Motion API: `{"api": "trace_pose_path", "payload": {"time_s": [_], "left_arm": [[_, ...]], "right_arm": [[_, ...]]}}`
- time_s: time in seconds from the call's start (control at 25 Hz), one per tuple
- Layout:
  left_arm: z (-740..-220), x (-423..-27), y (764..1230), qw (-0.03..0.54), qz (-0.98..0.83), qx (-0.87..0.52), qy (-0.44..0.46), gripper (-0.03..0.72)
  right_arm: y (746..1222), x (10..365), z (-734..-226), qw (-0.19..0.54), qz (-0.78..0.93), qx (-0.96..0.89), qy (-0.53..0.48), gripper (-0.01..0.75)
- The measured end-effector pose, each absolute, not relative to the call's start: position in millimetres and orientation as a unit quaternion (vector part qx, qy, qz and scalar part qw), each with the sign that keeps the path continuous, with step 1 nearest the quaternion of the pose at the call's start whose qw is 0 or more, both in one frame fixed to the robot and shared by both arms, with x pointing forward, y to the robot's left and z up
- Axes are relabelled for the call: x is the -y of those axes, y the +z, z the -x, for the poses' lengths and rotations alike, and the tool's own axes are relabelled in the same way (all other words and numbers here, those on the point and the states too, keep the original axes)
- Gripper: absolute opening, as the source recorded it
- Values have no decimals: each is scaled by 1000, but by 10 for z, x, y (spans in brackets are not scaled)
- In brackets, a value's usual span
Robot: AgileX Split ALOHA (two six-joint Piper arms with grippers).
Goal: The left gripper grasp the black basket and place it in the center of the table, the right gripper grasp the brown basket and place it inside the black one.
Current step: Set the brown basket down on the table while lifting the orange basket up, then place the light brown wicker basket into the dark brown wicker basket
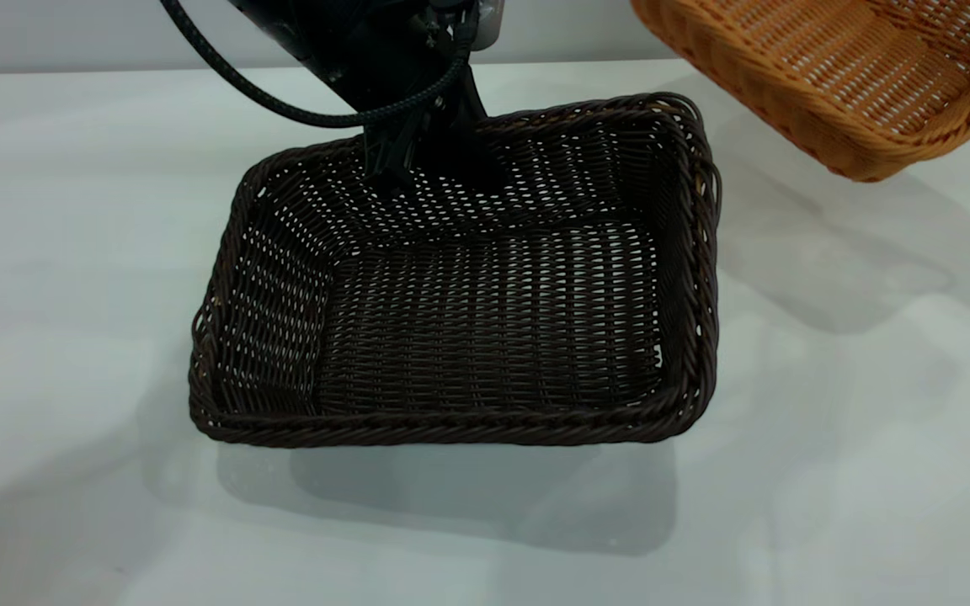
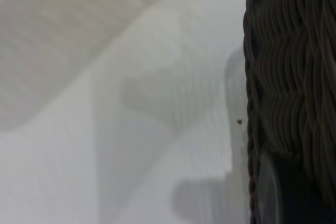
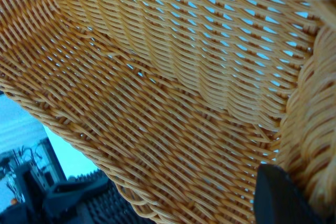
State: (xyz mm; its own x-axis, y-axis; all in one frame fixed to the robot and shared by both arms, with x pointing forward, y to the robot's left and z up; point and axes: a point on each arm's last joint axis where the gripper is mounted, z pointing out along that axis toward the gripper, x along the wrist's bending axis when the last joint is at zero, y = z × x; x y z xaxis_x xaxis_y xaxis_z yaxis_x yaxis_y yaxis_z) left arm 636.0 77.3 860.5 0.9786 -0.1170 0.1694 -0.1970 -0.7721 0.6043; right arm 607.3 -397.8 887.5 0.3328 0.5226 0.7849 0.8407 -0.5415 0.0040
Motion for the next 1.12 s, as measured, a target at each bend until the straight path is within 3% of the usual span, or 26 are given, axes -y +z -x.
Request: {"api": "trace_pose_path", "payload": {"time_s": [0.36,0.64,0.76,0.96,1.12], "left_arm": [[-6374,-775,8601,325,-940,82,68,125],[-6435,-778,8609,319,-939,77,99,394],[-6450,-778,8610,315,-939,85,111,463],[-6619,-895,8905,333,-928,-38,160,488],[-6786,-1376,9361,370,-895,-195,156,489]], "right_arm": [[8882,3967,-6065,215,786,434,-384,70],[8940,3970,-6064,207,782,441,-389,70],[9049,3970,-6061,194,776,450,-396,70],[9319,3953,-6018,173,761,477,-404,70],[9467,3881,-5956,176,748,507,-389,70]]}}
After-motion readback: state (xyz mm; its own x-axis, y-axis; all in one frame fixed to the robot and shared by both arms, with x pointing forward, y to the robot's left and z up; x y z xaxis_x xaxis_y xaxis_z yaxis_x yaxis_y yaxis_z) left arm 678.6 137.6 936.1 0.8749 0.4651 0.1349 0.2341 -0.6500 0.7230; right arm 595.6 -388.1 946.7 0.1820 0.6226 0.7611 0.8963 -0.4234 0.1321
